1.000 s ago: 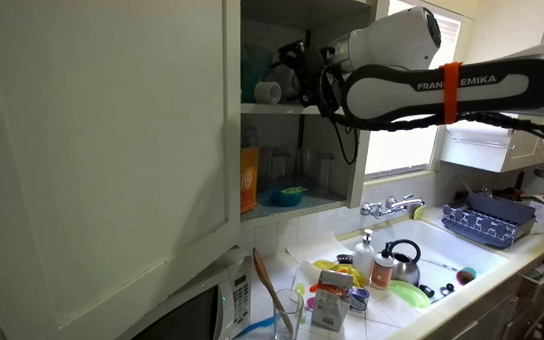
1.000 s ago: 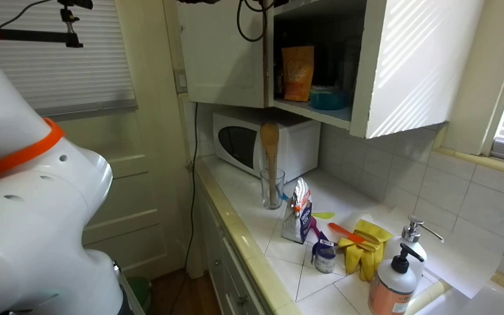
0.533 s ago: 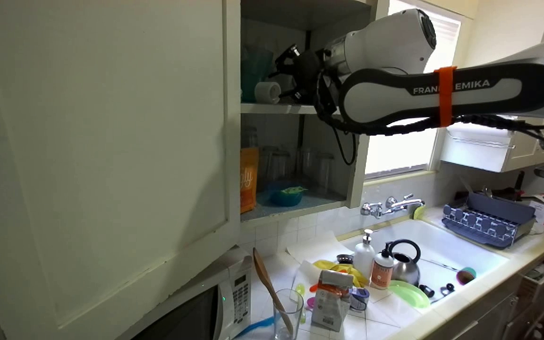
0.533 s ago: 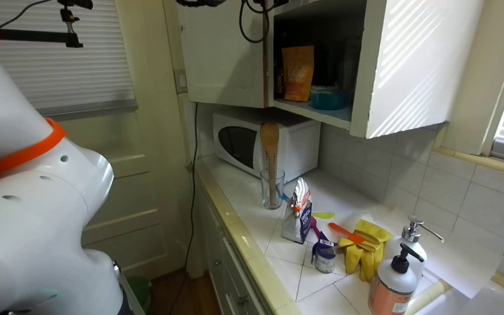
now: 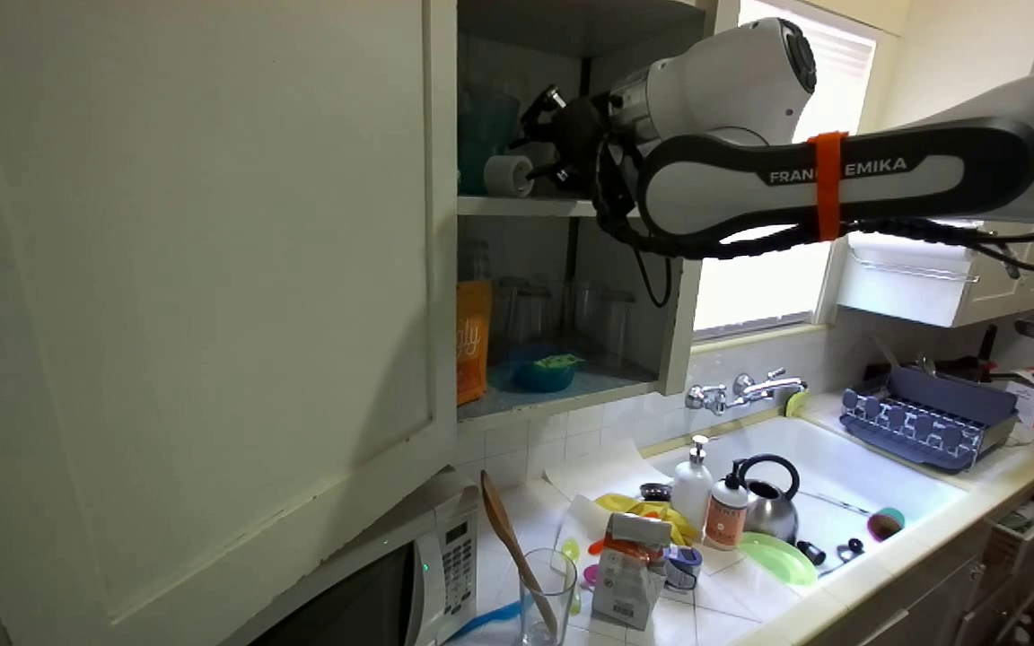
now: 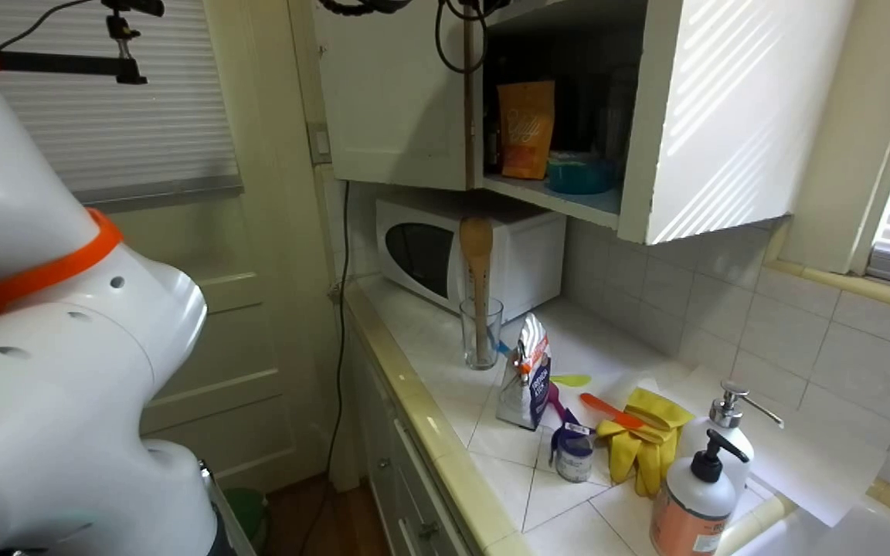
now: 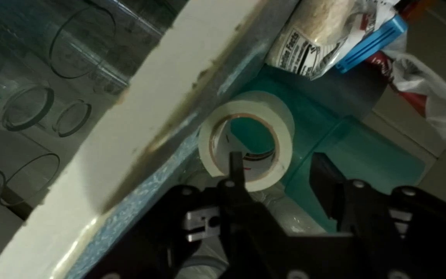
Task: Remove the masking tape from the second shelf to the first shelf of the cabinet
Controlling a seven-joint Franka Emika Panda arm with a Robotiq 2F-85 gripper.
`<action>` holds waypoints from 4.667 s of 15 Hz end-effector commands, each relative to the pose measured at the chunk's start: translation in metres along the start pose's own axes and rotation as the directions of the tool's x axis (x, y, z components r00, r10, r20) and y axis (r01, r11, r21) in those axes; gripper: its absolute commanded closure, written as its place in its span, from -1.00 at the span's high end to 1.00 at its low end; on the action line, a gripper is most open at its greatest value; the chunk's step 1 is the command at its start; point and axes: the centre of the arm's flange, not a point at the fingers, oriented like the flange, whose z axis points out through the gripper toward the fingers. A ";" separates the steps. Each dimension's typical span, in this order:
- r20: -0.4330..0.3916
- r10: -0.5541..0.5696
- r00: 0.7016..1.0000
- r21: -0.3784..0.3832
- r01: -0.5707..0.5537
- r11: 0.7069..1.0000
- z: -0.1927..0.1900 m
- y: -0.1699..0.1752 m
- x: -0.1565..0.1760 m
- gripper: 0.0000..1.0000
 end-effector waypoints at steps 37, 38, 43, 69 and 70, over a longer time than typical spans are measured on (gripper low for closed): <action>-0.006 0.156 0.988 -0.092 -0.156 0.984 -0.146 0.003 -0.029 -0.93; 0.018 0.178 0.984 -0.132 -0.174 0.976 -0.154 0.009 -0.027 -0.93; 0.112 0.314 0.943 -0.366 -0.255 0.895 -0.176 0.045 -0.023 -0.93; 0.086 0.765 0.638 -0.765 -0.450 0.461 -0.091 0.271 -0.032 -0.70; 0.087 0.766 0.637 -0.764 -0.450 0.462 -0.091 0.271 -0.032 -0.70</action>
